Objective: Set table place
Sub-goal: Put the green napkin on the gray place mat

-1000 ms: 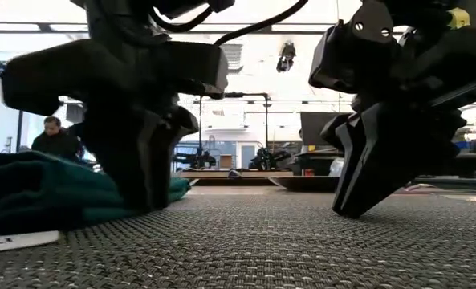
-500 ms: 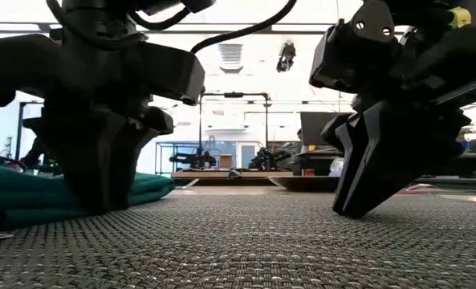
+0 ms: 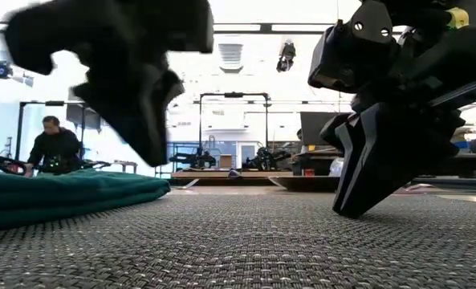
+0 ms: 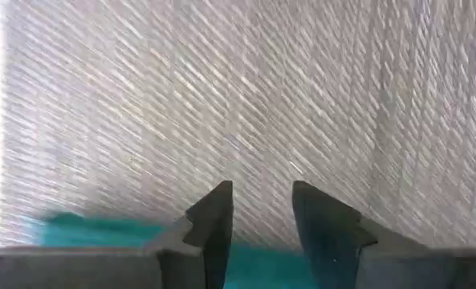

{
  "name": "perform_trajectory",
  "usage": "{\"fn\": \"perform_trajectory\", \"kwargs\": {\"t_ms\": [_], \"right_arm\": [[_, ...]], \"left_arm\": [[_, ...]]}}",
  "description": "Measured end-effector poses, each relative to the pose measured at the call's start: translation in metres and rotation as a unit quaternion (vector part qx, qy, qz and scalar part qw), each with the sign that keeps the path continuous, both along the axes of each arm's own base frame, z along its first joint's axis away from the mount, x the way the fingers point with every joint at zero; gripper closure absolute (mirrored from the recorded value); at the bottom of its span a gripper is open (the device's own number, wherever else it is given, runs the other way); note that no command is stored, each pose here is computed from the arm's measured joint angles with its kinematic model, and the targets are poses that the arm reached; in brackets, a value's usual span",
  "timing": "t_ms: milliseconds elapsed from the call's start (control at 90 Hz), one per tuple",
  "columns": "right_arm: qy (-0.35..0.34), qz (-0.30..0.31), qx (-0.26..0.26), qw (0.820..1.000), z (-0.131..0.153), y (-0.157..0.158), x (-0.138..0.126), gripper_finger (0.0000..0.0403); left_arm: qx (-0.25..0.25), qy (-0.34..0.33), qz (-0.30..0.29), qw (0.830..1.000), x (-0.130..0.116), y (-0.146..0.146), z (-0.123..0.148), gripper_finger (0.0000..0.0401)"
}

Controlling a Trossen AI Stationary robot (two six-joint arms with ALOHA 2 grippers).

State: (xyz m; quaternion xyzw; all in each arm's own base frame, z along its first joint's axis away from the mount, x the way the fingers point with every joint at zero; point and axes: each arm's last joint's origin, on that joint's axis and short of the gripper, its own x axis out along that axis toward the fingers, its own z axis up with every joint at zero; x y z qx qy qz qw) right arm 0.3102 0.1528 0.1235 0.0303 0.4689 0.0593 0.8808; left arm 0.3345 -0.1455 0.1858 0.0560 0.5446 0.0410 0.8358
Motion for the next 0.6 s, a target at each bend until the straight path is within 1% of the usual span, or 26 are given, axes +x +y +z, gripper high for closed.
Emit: {"fn": "perform_trajectory", "kwargs": {"t_ms": [44,89,178,311,433,600], "right_arm": [[-0.001,0.001,0.000,1.000,0.001,0.000,0.001,0.0358],[-0.002,0.002,0.000,1.000,0.002,0.000,0.002,0.0355],[-0.002,0.001,0.002,1.000,0.002,0.000,0.002,0.0348],[-0.002,-0.003,0.005,1.000,0.002,0.000,0.002,0.0339],[-0.003,-0.003,0.005,1.000,0.002,0.000,0.002,0.0333],[-0.004,-0.006,0.004,1.000,0.002,0.000,0.003,0.0335]], "left_arm": [[0.019,-0.003,-0.001,1.000,0.002,0.005,0.000,0.0285],[0.027,0.000,0.001,1.000,0.004,0.012,-0.001,0.0285],[0.028,0.011,0.012,0.999,0.005,0.026,-0.007,0.0285],[0.030,0.047,0.029,0.998,-0.003,0.044,-0.024,0.0285],[0.019,0.071,0.035,0.997,-0.010,0.050,-0.035,0.0285],[0.014,0.077,0.048,0.996,-0.014,0.051,-0.038,0.0285]]}}
